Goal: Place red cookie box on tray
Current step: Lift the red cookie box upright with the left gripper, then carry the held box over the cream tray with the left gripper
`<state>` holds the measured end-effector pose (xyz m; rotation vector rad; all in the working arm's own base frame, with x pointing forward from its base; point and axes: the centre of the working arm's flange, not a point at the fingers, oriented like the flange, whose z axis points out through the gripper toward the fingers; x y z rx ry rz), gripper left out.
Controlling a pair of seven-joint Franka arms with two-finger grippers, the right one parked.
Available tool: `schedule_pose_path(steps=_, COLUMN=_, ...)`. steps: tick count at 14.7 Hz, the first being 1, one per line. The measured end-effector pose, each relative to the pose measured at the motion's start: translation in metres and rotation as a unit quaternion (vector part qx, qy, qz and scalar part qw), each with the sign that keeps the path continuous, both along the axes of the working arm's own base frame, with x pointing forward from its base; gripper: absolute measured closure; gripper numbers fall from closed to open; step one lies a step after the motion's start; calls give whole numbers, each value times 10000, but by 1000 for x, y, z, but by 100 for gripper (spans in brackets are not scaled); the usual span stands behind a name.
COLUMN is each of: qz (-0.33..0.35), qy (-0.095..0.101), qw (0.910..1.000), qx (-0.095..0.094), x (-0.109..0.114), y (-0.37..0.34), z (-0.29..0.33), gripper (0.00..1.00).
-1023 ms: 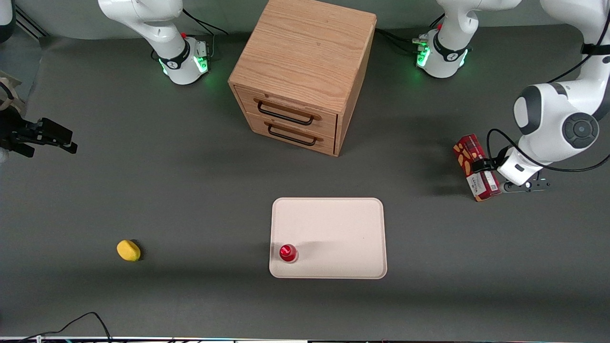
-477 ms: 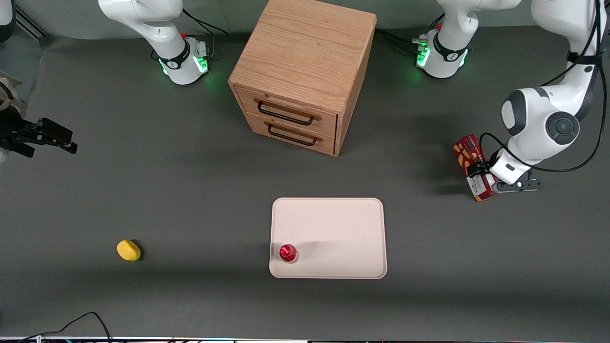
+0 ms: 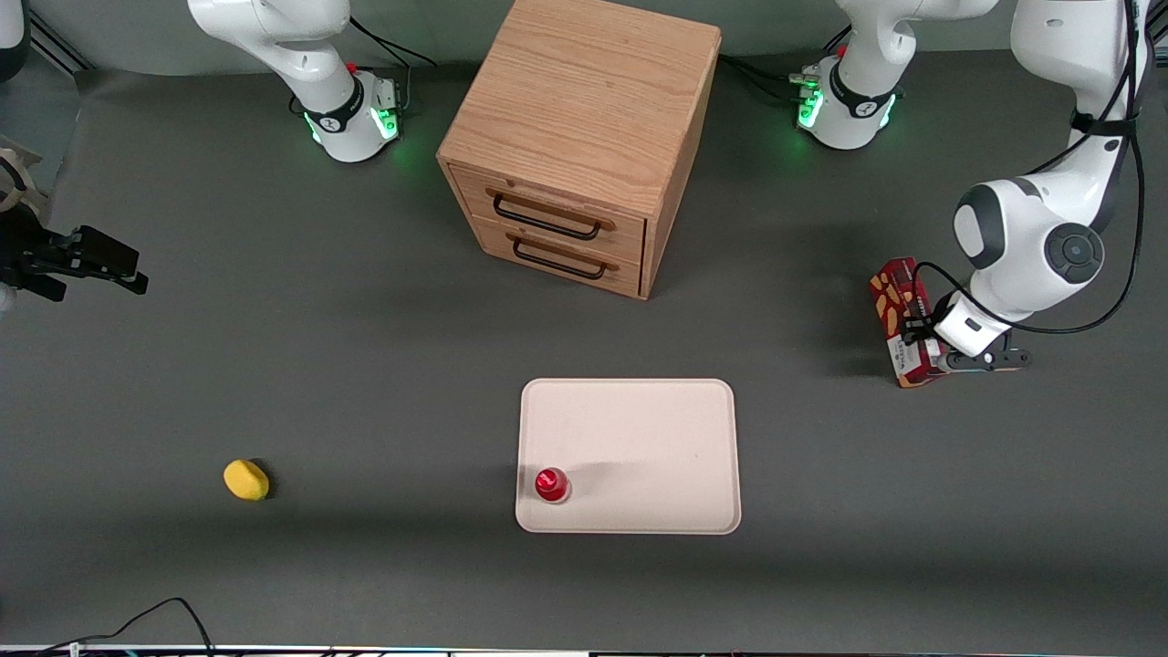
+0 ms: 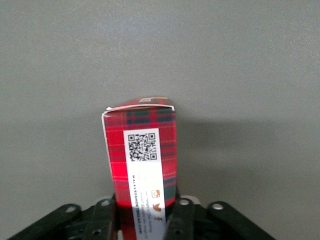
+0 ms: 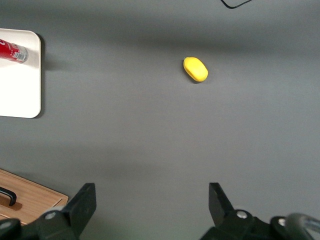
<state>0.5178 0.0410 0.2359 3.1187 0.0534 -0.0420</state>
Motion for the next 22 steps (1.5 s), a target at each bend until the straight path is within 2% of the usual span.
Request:
schedule_pose_path(steps=3, qz=-14, qy=-1, qw=10000, qx=-27, x=1, y=-1, z=5, gripper=70)
schedule_pose_path(steps=6, qz=-88, qy=103, qw=9997, qx=-181, x=4, y=-12, z=40, gripper=70)
schedule_pose_path(steps=8, qz=-220, qy=234, qw=9988, qx=-358, x=11, y=-22, z=102, gripper=72)
schedule_pose_path(steps=9, qz=-297, qy=390, qw=9980, qx=-405, x=14, y=-24, z=130, gripper=72)
schedule_pose_path(steps=11, qz=-497, qy=637, qw=9962, qx=-324, x=20, y=-24, z=197, gripper=72)
schedule_pose_path(steps=15, qz=-656, qy=929, qw=9933, qx=-222, x=14, y=-27, z=329, gripper=72)
schedule_pose_path(steps=18, qz=-712, qy=905, qw=9932, qx=-154, x=7, y=-46, z=381, gripper=72)
schedule_pose_path(steps=20, qz=-648, qy=854, qw=9942, qx=-87, x=7, y=-73, z=390, gripper=72)
schedule_pose_path(steps=22, qz=-454, qy=912, qw=9948, qx=24, x=8, y=-121, z=383, gripper=72)
